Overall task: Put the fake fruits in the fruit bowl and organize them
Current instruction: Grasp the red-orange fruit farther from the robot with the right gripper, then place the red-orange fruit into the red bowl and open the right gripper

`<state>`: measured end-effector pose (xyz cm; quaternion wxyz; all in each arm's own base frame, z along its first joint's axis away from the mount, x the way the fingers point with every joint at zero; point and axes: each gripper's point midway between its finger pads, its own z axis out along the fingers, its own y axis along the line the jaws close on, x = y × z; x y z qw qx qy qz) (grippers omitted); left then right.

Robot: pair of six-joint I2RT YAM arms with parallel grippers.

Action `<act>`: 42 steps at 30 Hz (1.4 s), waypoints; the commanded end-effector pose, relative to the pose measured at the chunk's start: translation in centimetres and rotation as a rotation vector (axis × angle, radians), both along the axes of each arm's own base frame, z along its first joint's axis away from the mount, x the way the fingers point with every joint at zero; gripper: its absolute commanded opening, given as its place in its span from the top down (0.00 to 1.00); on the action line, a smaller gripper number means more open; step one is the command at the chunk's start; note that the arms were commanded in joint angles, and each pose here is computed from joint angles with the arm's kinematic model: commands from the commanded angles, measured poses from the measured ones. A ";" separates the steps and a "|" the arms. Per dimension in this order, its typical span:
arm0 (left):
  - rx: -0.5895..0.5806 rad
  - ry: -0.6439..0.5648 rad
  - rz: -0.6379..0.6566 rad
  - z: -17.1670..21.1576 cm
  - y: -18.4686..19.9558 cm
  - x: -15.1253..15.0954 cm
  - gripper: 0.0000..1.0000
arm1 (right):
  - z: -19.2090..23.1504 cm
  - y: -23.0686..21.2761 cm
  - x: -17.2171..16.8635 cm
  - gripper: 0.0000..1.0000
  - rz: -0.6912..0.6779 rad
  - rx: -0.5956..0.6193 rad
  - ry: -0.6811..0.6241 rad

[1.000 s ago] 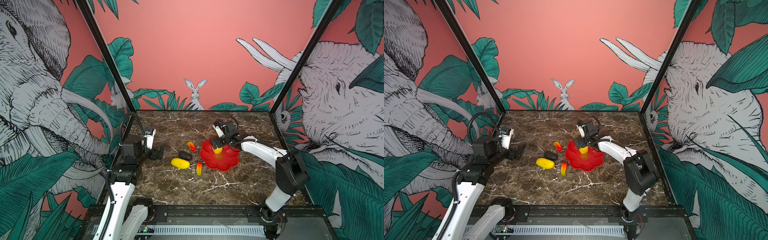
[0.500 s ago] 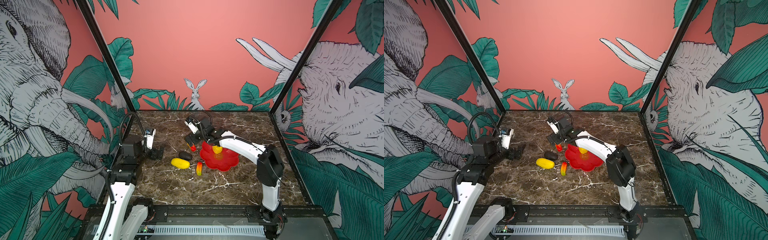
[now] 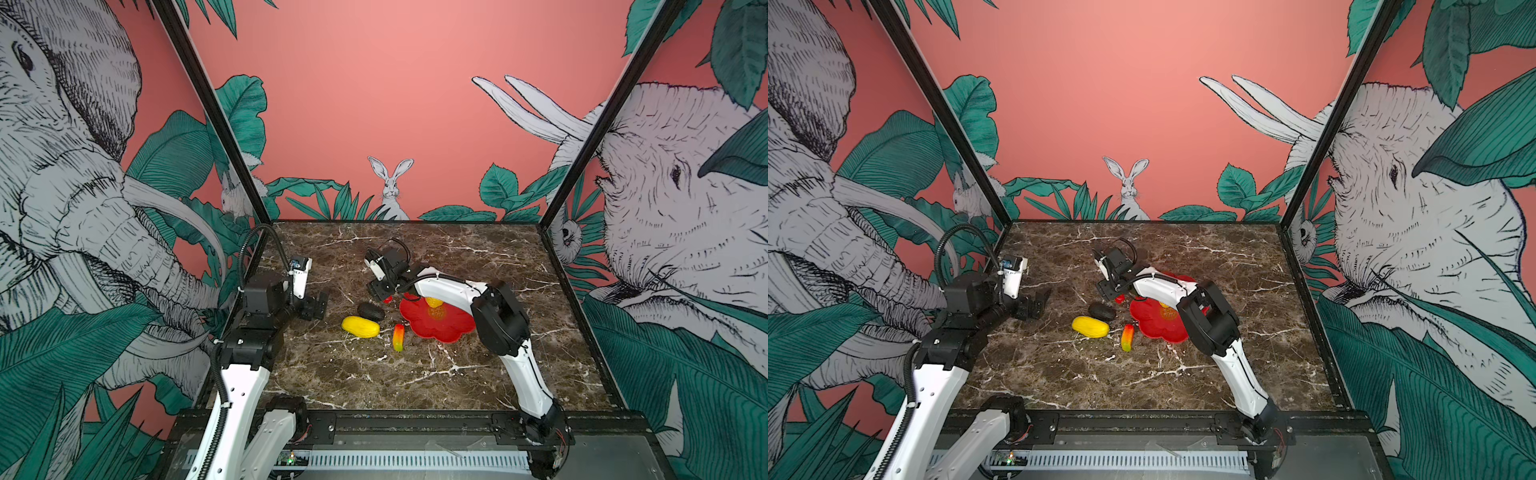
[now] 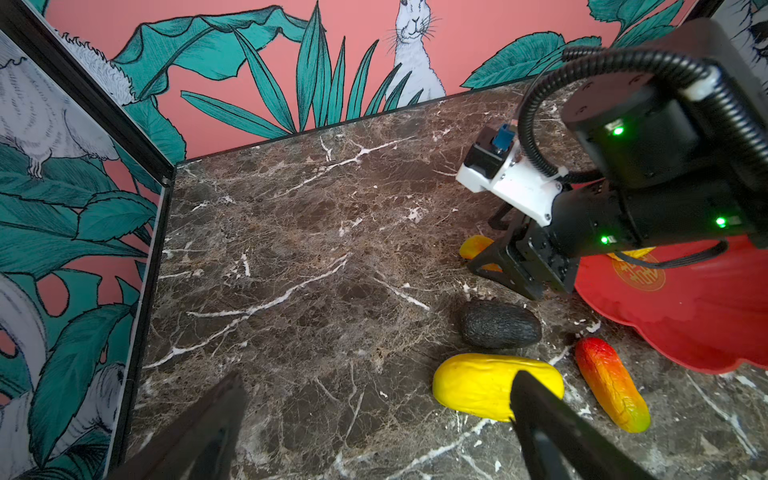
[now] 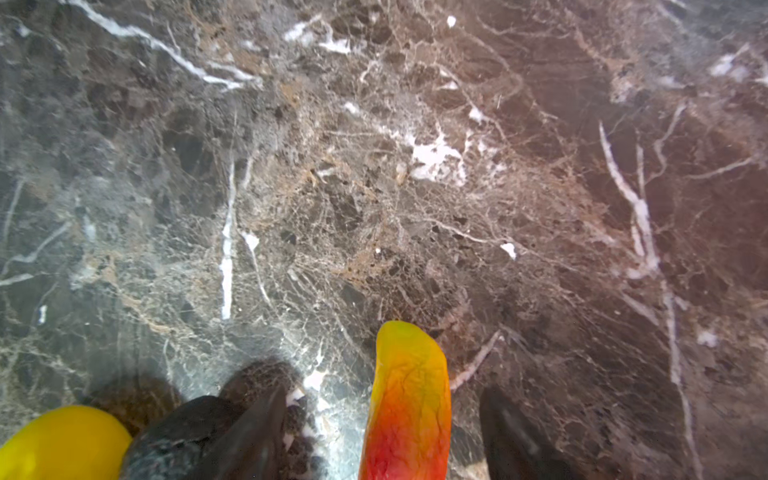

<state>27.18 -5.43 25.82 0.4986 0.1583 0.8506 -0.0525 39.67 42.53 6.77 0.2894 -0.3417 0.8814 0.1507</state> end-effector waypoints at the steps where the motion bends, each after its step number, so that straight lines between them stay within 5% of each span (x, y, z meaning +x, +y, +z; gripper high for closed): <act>1: 0.010 -0.006 -0.008 -0.1 0.0 -0.2 0.00 | 0.0 0.5 0.9 0.32 -0.022 0.017 -0.013; 10: 0.009 -0.008 -0.007 0.0 0.0 -0.3 0.00 | -2.0 0.4 1.0 0.41 -0.030 -0.012 0.015; 16: 0.009 -0.010 -0.007 0.0 0.0 -0.3 0.00 | -1.3 0.5 1.0 0.61 -0.025 -0.006 0.009; 20: 0.010 -0.009 -0.004 0.0 0.0 -0.3 0.00 | 1.4 0.3 0.8 0.76 -0.003 0.004 -0.027; 26: 0.011 -0.009 -0.006 0.0 0.0 -0.3 0.00 | 8.9 -1.2 -0.2 0.83 0.036 0.067 -0.127; 33: 0.012 -0.009 -0.005 0.1 0.0 -0.3 0.00 | 13.6 -9.4 -1.9 0.84 -0.065 0.075 -0.213; 42: 0.006 -0.019 -0.011 0.3 -0.1 -0.5 0.00 | 10.5 -23.4 -3.7 0.84 -0.357 0.022 -0.148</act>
